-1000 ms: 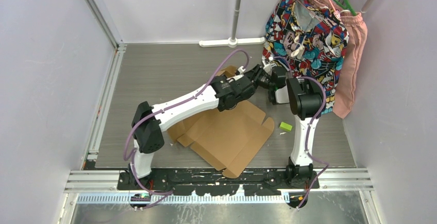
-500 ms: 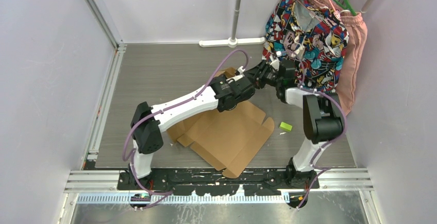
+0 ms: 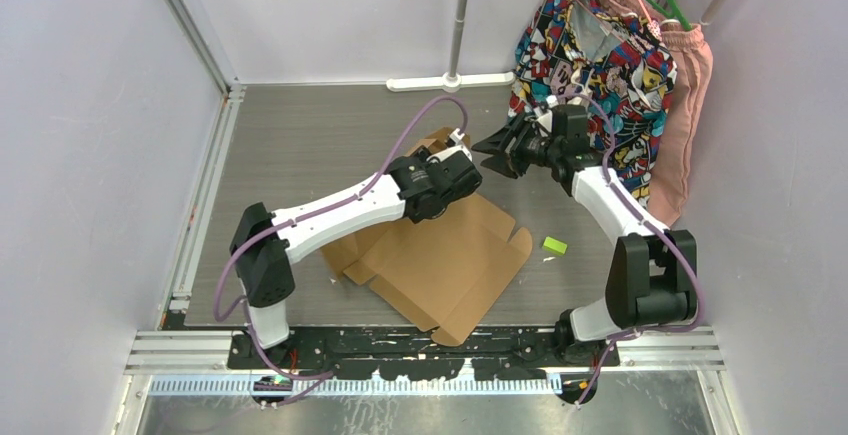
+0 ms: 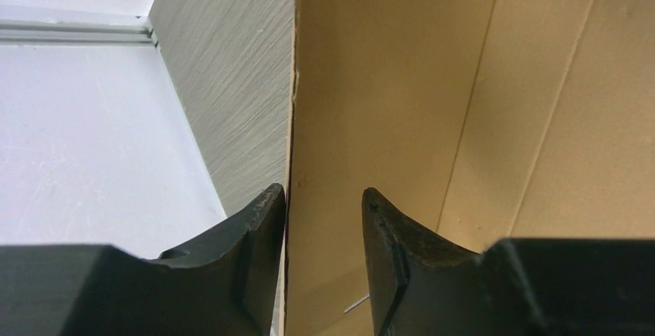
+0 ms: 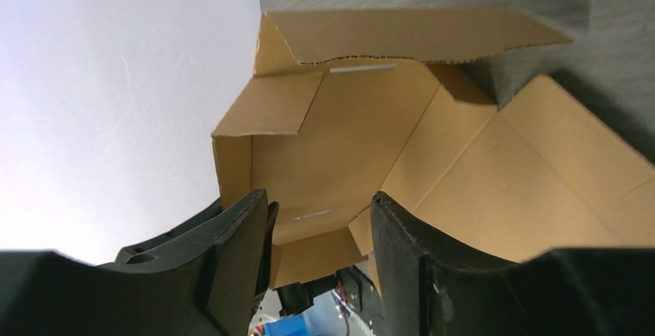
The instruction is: Fold the paper box
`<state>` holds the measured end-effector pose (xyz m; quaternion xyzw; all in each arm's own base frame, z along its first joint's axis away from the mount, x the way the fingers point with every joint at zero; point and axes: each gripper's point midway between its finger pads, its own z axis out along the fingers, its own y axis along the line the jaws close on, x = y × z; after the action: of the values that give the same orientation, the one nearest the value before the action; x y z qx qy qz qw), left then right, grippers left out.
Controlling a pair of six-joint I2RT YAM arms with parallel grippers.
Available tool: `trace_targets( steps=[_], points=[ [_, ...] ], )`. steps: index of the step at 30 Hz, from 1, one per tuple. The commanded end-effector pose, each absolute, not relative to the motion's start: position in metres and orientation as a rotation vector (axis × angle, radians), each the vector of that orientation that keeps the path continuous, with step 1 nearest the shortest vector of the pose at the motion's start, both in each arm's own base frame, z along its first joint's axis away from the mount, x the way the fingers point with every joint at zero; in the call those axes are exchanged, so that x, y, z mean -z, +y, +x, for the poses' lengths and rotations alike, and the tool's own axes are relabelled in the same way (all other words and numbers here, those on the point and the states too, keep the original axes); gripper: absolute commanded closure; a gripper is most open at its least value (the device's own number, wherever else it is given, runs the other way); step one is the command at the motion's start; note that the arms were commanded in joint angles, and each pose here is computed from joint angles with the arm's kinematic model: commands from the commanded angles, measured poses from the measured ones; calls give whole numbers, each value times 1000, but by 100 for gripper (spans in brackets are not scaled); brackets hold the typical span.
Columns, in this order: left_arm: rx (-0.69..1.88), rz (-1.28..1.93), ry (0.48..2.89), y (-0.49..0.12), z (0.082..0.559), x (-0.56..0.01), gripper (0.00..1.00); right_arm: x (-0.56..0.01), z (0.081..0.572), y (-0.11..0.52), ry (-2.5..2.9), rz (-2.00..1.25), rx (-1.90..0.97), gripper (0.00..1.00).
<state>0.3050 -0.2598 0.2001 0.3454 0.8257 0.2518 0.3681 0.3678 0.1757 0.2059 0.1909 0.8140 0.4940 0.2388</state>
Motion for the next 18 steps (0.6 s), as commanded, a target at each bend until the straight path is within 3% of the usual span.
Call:
trace_targets(
  steps=[1,18],
  points=[
    [-490,778,2096,-269,306,-220,58,-231,355,191,2232,516,-1367,42],
    [-437,769,2110,-267,300,-211,59,-271,361,263,2184,459,-1467,40]
  ],
)
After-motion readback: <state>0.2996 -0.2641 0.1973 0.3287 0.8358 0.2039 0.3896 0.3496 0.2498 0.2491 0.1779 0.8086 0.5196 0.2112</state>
